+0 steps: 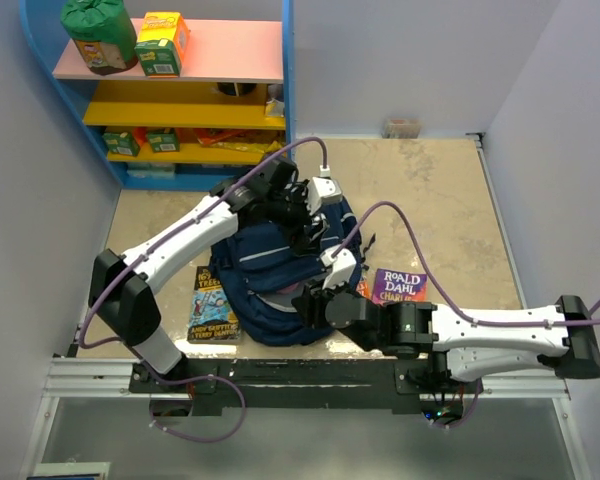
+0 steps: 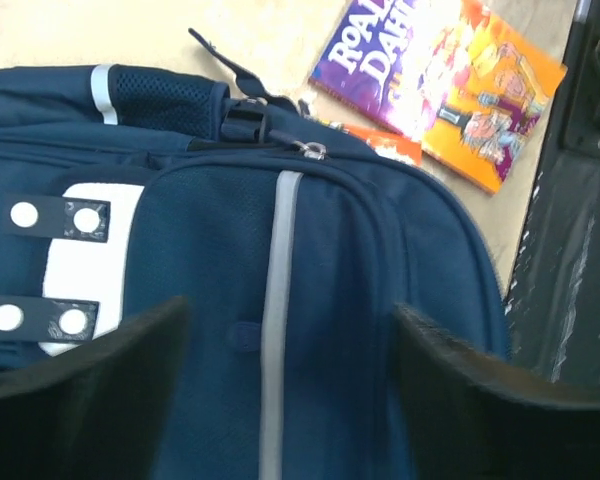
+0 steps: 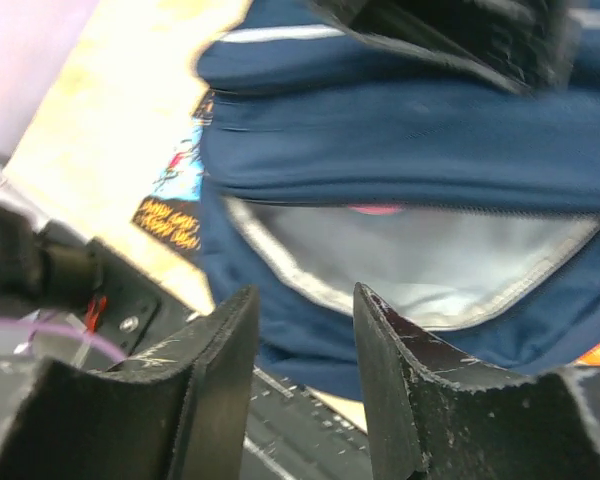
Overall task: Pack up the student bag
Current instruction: Place the stationery in the student bag, then adjust the student bag at the center of the board.
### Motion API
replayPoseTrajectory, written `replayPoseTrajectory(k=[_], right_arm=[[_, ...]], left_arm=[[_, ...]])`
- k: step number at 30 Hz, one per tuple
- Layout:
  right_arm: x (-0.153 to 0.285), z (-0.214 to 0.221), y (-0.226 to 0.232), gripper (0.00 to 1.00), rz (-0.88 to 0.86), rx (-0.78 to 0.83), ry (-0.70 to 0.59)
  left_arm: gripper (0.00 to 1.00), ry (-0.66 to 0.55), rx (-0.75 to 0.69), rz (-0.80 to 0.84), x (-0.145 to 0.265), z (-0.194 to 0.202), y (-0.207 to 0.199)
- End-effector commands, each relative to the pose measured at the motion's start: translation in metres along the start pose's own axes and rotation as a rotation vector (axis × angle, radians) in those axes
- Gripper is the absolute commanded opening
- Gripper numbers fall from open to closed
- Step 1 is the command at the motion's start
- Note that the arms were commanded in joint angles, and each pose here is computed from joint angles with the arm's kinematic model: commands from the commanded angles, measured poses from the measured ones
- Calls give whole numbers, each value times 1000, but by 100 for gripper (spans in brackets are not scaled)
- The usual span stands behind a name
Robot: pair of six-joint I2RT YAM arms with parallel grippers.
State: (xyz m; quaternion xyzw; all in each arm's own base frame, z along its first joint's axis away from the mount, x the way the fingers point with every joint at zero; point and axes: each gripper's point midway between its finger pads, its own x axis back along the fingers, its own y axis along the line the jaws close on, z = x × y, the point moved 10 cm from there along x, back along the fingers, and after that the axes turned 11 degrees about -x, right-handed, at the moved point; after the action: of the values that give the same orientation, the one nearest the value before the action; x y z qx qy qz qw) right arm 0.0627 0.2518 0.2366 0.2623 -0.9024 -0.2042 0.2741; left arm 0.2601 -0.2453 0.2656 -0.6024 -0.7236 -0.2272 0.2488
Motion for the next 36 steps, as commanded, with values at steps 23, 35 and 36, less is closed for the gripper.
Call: replayPoseTrajectory(k=[23,35,36], right_arm=[[27,-39,57,49,-71,119,-117],[-44,41,51,61,-56,352,157],[-47,47,50,62,-64,352,184]], left_arm=[[100,-14,-237,87,141,85,18],[100,234,-490,17,167,155,34],[100,242,-513,17,164,161,34]])
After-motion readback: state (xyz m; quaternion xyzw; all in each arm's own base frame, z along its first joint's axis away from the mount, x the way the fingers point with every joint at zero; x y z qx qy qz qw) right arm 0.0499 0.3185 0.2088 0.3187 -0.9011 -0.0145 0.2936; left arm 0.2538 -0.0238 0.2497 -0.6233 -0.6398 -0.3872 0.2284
